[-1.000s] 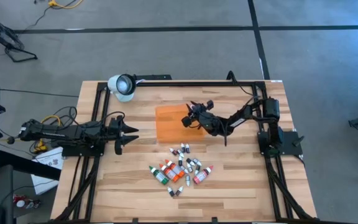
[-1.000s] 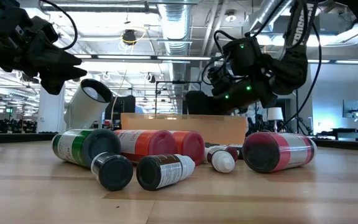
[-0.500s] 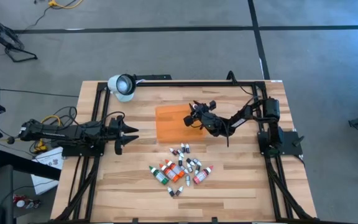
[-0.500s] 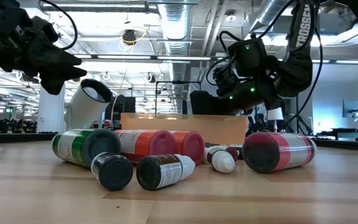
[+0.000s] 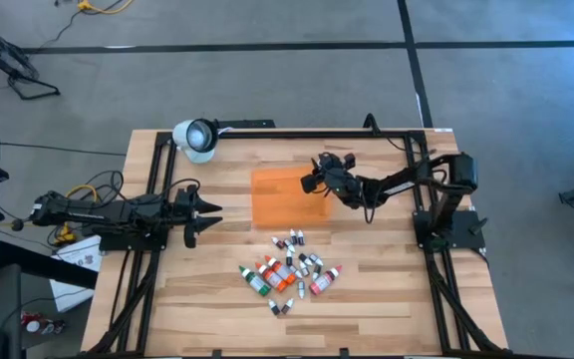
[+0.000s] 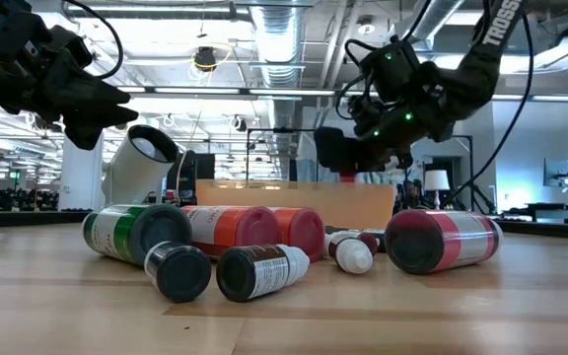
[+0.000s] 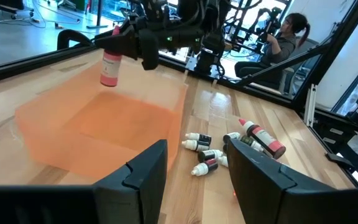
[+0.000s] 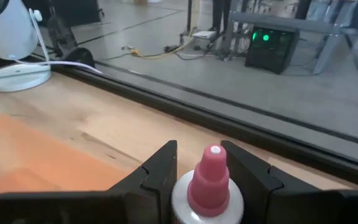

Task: Pick & Place food coloring
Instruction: Put the big pink food coloring bottle into the orange bin

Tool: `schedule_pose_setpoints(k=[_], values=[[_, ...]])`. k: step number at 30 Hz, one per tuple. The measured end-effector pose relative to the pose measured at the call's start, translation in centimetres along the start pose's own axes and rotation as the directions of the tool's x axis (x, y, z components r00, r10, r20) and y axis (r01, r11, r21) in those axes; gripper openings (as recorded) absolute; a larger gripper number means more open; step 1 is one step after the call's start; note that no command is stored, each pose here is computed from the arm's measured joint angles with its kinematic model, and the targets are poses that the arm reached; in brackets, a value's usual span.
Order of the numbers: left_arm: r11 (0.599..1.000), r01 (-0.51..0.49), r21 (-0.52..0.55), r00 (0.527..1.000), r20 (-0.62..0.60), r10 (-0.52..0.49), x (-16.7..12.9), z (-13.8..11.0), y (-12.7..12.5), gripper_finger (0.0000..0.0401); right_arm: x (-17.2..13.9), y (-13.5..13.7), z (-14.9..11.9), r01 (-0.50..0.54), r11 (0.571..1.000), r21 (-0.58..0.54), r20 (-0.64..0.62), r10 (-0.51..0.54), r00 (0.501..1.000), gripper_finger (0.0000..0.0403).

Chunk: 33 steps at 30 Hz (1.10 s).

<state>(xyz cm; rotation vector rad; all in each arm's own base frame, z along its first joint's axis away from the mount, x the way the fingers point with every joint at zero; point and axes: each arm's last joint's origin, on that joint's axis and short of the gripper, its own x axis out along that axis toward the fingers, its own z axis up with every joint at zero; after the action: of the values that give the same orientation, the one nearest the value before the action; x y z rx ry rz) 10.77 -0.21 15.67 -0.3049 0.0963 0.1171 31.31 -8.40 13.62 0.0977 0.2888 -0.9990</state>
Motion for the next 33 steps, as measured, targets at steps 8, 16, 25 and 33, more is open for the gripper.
schedule_pose_setpoints(k=[8,16,25,33], values=[[1.000,-0.001,-0.007,1.000,0.000,0.001,0.0,0.0,0.0,0.0160,0.4,0.2,-1.3,-0.011,1.000,-0.011,-0.038,0.011,0.999,0.0113],[1.000,-0.001,-0.008,1.000,0.000,0.001,0.0,0.0,0.0,0.0160,0.9,0.6,-2.1,-0.003,1.000,0.002,-0.020,0.003,1.000,0.0113],[1.000,-0.013,-0.002,0.999,-0.033,0.013,0.2,-0.3,0.1,0.0160,1.2,0.2,-1.9,-0.010,1.000,-0.014,-0.016,0.010,1.000,0.0121],[1.000,-0.030,0.005,0.998,-0.063,0.030,0.4,-0.6,0.1,0.0160,1.2,0.2,-1.9,0.002,1.000,-0.018,-0.013,-0.002,1.000,0.0177]])
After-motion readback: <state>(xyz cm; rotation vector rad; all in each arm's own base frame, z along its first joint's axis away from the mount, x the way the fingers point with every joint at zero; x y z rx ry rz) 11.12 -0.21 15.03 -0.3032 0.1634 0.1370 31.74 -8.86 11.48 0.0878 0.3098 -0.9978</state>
